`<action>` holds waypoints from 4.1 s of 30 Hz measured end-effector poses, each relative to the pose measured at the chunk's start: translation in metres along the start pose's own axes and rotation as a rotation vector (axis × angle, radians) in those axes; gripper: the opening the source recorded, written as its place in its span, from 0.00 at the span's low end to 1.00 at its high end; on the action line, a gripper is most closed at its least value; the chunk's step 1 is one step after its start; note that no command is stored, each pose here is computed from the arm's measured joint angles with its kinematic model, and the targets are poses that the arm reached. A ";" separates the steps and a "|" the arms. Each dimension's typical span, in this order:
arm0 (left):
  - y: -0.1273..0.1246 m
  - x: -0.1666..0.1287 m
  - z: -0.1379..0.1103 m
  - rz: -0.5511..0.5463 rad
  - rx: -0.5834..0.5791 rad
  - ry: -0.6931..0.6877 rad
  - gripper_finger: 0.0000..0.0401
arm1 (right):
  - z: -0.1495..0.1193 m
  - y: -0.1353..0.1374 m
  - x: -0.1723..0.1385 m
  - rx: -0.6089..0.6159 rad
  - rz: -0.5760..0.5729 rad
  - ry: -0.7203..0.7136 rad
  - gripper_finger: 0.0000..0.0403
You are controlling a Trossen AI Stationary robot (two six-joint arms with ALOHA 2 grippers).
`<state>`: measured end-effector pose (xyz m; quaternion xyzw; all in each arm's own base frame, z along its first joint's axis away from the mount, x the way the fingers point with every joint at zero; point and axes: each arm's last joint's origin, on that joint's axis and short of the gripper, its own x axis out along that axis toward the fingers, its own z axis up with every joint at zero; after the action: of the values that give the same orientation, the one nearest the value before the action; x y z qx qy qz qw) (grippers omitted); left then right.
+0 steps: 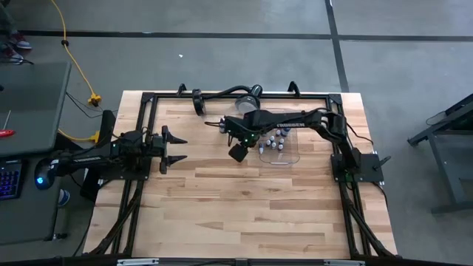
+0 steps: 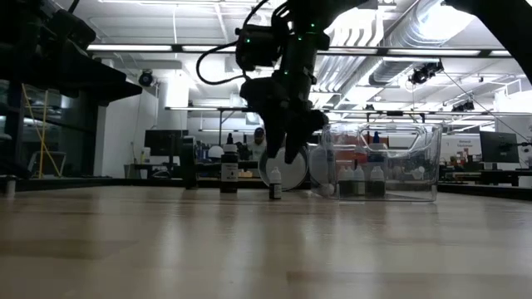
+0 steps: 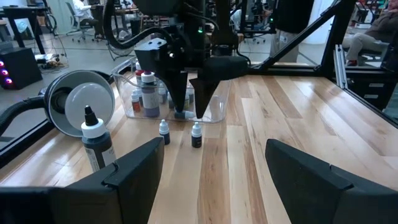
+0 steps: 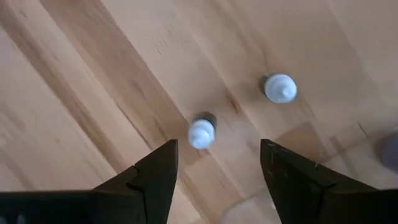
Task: Pick & Place food coloring
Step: Put the small black food coloring bottle into the transparent bin
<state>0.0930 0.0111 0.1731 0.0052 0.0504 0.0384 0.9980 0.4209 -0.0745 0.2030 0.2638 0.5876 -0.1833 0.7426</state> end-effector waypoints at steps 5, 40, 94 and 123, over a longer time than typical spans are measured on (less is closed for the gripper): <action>0.000 0.000 0.000 0.000 0.000 0.000 0.69 | -0.001 0.004 0.003 -0.007 -0.010 -0.014 0.54; 0.000 0.000 0.000 0.000 0.000 0.000 0.69 | -0.008 0.017 0.027 -0.459 -0.035 0.026 0.53; 0.000 0.000 0.000 0.000 0.000 0.000 0.69 | -0.012 0.019 0.038 -0.485 -0.085 -0.010 0.35; 0.000 0.000 0.000 0.000 0.000 0.000 0.69 | -0.006 0.037 0.021 -0.403 0.019 -0.056 0.12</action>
<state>0.0930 0.0111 0.1729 0.0050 0.0506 0.0382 0.9980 0.4430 -0.0410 0.1886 0.1102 0.5890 -0.0622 0.7981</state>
